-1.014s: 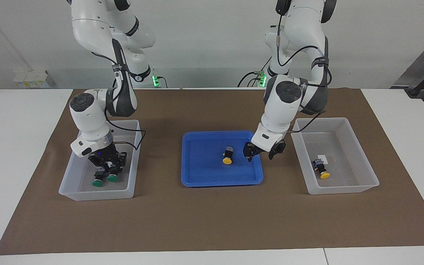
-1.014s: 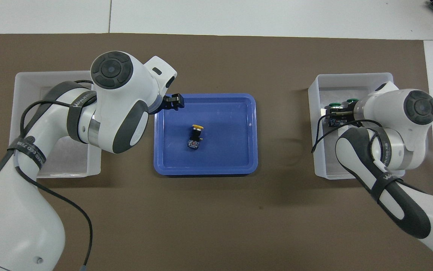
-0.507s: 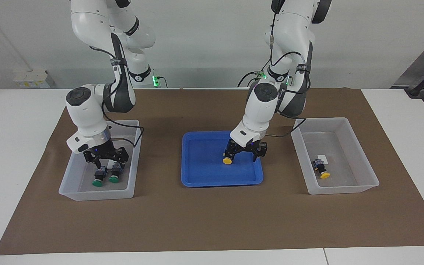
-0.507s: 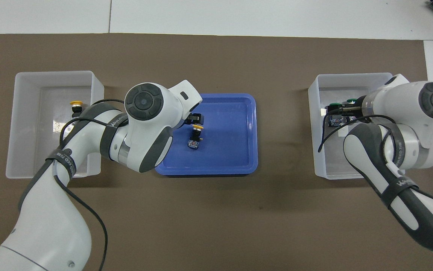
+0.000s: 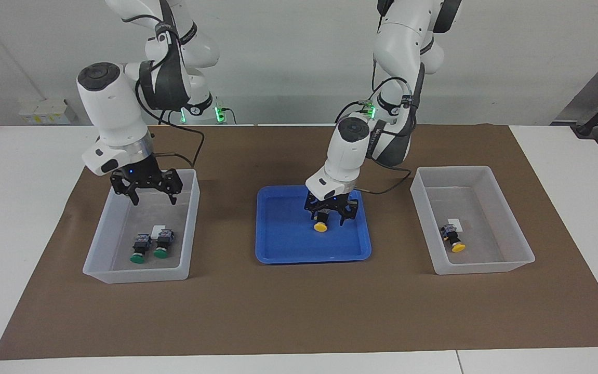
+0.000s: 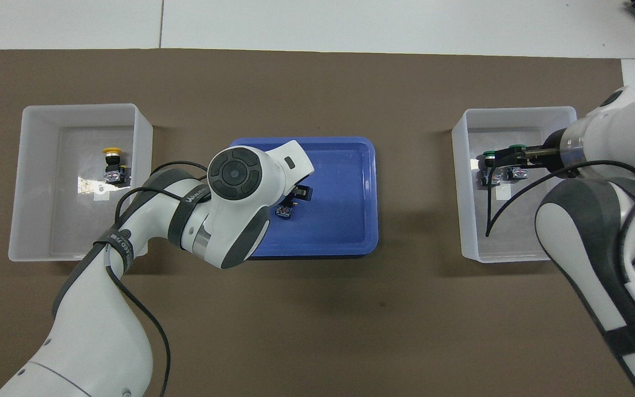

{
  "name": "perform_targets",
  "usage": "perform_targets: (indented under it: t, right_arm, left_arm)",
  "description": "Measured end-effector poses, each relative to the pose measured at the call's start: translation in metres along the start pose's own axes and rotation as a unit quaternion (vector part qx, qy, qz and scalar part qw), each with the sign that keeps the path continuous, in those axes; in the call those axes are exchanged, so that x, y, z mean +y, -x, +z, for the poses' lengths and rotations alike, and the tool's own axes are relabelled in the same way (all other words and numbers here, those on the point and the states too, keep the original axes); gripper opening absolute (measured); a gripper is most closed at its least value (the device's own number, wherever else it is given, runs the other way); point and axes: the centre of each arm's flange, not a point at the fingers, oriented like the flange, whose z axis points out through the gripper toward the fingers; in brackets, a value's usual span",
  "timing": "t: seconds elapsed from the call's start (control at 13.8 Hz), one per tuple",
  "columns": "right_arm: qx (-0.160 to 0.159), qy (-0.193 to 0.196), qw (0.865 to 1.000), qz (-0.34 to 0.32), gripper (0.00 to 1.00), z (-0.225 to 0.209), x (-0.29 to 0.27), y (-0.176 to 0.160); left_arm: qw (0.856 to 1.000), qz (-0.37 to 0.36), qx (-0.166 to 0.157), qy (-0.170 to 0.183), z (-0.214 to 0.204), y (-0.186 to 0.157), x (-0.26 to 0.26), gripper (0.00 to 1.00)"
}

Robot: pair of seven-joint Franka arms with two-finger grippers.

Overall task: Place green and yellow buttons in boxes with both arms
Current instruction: 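Grasp the yellow button and carry it into the left box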

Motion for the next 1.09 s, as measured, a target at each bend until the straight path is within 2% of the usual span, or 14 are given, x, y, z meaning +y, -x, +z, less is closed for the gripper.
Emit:
perform_targets:
  t: [0.29, 0.36, 0.51, 0.58, 0.65, 0.72, 0.8, 0.87, 1.09]
  right_arm:
    - [-0.014, 0.004, 1.000, 0.007, 1.00, -0.063, 0.008, 0.001]
    - [-0.017, 0.004, 1.000, 0.009, 1.00, -0.073, 0.009, 0.000]
    - [-0.028, -0.001, 1.000, 0.013, 1.00, -0.084, 0.011, 0.001]
    - [-0.033, -0.005, 0.999, 0.015, 1.00, -0.087, 0.011, 0.001]
    - [-0.037, -0.006, 0.999, 0.015, 1.00, -0.088, 0.011, 0.002]
    - [-0.047, -0.006, 0.999, 0.015, 1.00, -0.087, 0.011, 0.004]
    - [-0.059, -0.005, 0.998, 0.015, 1.00, -0.085, 0.011, 0.007]
    - [-0.070, -0.005, 0.997, 0.015, 1.00, -0.083, 0.011, 0.009]
    - [-0.077, -0.004, 0.997, 0.019, 1.00, -0.081, 0.010, 0.011]
  left_arm:
    - [1.000, 0.016, 0.000, 0.002, 0.012, 0.012, 0.010, 0.91]
    - [1.000, 0.019, -0.001, 0.002, 0.014, 0.014, 0.013, 0.83]
    - [1.000, 0.020, -0.003, 0.001, 0.016, 0.016, 0.014, 0.78]
    - [1.000, 0.020, -0.004, 0.001, 0.017, 0.017, 0.014, 0.70]
    - [1.000, 0.020, -0.006, 0.001, 0.018, 0.018, 0.014, 0.56]
    - [1.000, 0.020, -0.006, 0.001, 0.018, 0.019, 0.014, 0.47]
    - [1.000, 0.019, -0.005, 0.000, 0.018, 0.018, 0.013, 0.47]
    - [1.000, 0.018, -0.003, 0.000, 0.017, 0.017, 0.012, 0.41]
    - [1.000, 0.012, -0.002, -0.001, 0.016, 0.016, 0.007, 0.41]
